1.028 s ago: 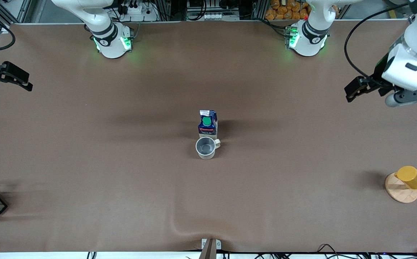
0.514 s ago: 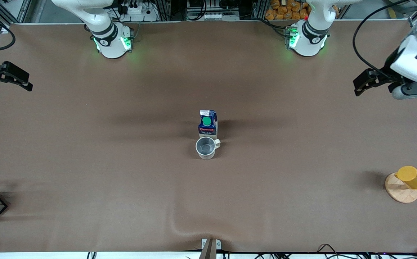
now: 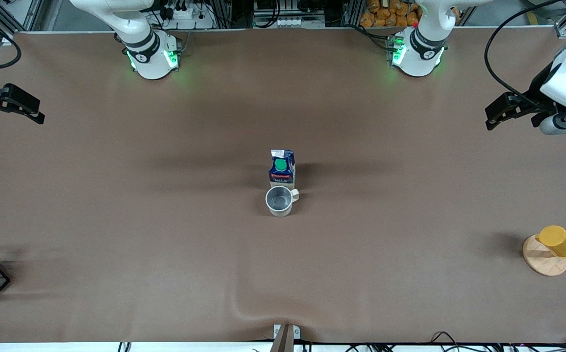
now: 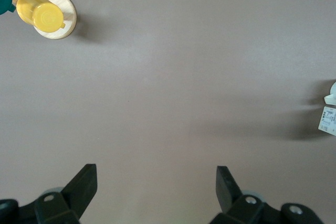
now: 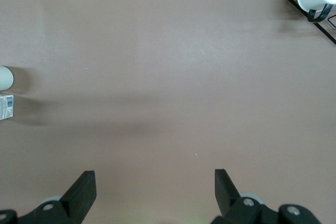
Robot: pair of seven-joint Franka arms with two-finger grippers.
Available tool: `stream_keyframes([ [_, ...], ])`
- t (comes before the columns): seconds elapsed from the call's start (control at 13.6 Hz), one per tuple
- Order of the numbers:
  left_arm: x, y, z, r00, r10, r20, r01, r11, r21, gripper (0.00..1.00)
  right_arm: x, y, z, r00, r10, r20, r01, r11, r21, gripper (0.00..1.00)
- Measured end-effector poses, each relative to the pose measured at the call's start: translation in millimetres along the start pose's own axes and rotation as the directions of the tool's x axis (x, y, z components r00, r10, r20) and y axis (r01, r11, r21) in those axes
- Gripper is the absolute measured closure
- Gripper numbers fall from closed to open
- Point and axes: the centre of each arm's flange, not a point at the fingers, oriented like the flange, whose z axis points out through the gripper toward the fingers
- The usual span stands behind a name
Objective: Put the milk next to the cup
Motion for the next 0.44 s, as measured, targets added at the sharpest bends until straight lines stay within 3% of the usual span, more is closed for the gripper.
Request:
stream_keyframes([
  [0.44, -2.3, 5.4, -4.0, 1.0, 0.009, 0.015, -0.009, 1.0, -0.007, 0.0, 0.0, -0.3, 0.1, 1.0, -0.001, 0.0, 0.001, 1.0, 0.0, 0.0],
])
